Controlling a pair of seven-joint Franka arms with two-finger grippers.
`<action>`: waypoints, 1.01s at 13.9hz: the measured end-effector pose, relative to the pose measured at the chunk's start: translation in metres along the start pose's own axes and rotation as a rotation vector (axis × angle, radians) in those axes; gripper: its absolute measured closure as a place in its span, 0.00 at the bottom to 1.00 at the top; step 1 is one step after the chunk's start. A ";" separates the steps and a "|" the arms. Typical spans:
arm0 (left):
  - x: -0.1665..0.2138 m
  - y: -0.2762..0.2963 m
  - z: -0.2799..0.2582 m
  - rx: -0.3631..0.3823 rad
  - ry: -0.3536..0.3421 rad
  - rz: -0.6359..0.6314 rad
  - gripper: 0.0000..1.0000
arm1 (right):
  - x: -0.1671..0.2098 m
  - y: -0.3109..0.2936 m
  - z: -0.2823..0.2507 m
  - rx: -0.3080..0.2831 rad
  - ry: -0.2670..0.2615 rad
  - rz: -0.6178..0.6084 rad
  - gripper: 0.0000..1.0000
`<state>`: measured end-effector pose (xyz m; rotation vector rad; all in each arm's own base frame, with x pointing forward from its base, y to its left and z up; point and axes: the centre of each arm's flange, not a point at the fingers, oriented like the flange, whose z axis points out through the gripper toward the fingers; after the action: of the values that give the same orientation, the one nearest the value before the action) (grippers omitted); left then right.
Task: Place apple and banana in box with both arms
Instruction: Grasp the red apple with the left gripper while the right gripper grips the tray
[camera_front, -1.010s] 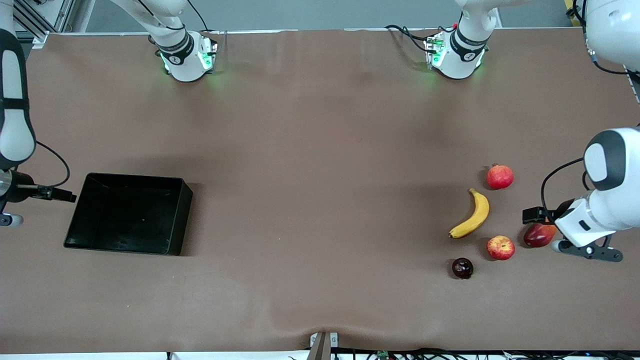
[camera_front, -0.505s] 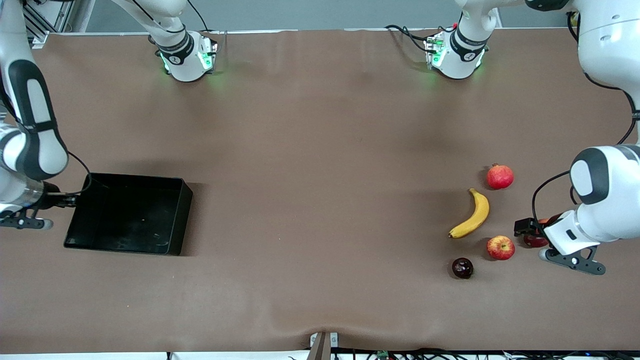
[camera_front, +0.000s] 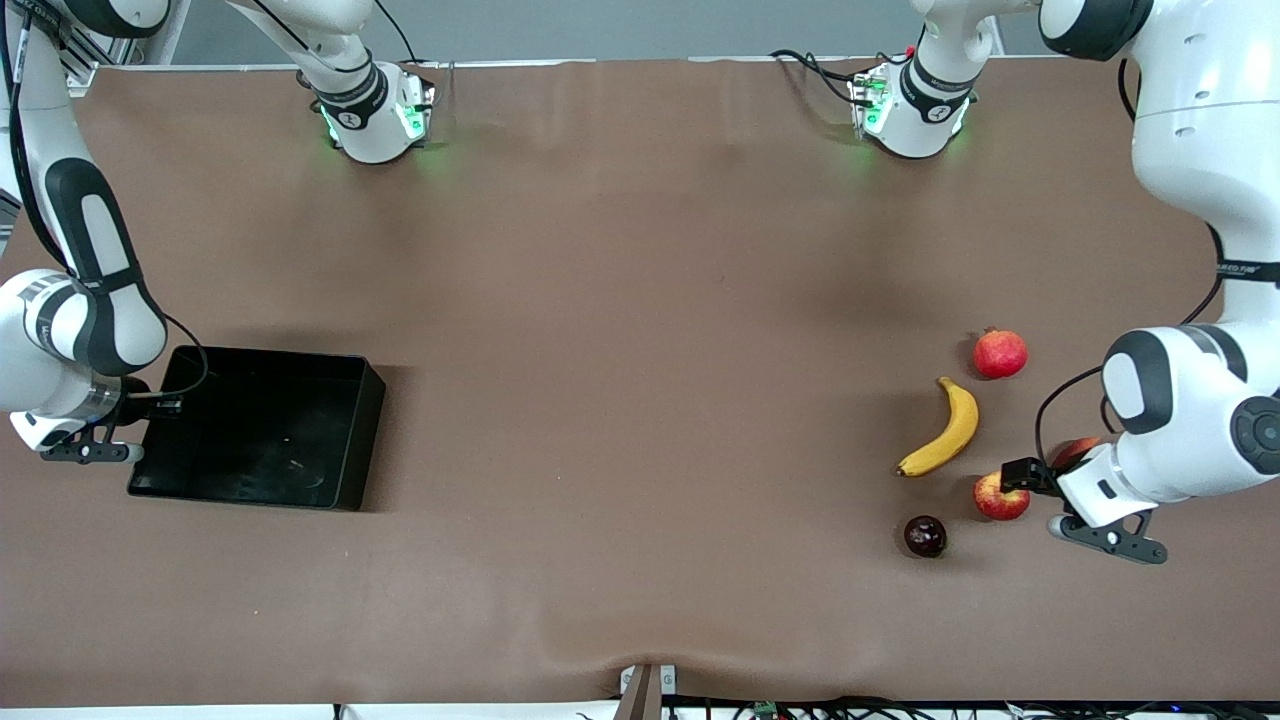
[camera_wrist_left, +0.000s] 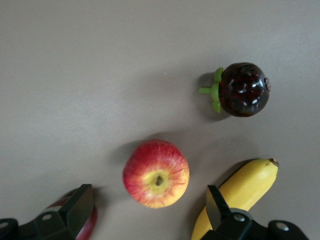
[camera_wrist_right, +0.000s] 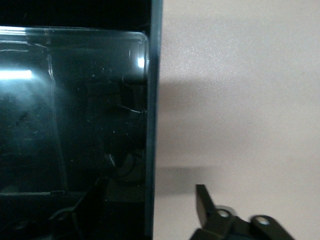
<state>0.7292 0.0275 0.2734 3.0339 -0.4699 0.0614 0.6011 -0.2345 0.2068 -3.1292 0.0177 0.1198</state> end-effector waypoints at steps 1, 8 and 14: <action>0.000 0.001 0.007 -0.005 -0.006 -0.001 0.00 | 0.000 0.000 0.000 0.000 0.000 -0.005 0.34; 0.002 0.002 0.033 -0.001 0.008 0.002 0.00 | 0.011 -0.003 -0.015 -0.003 0.030 -0.023 0.97; -0.002 0.001 0.058 -0.007 -0.006 -0.001 0.00 | 0.033 -0.038 -0.095 0.023 0.080 -0.072 0.97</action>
<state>0.7291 0.0226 0.2154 3.0285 -0.4675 0.0501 0.6417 -0.1975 0.2998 -3.1044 -0.0929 -0.0060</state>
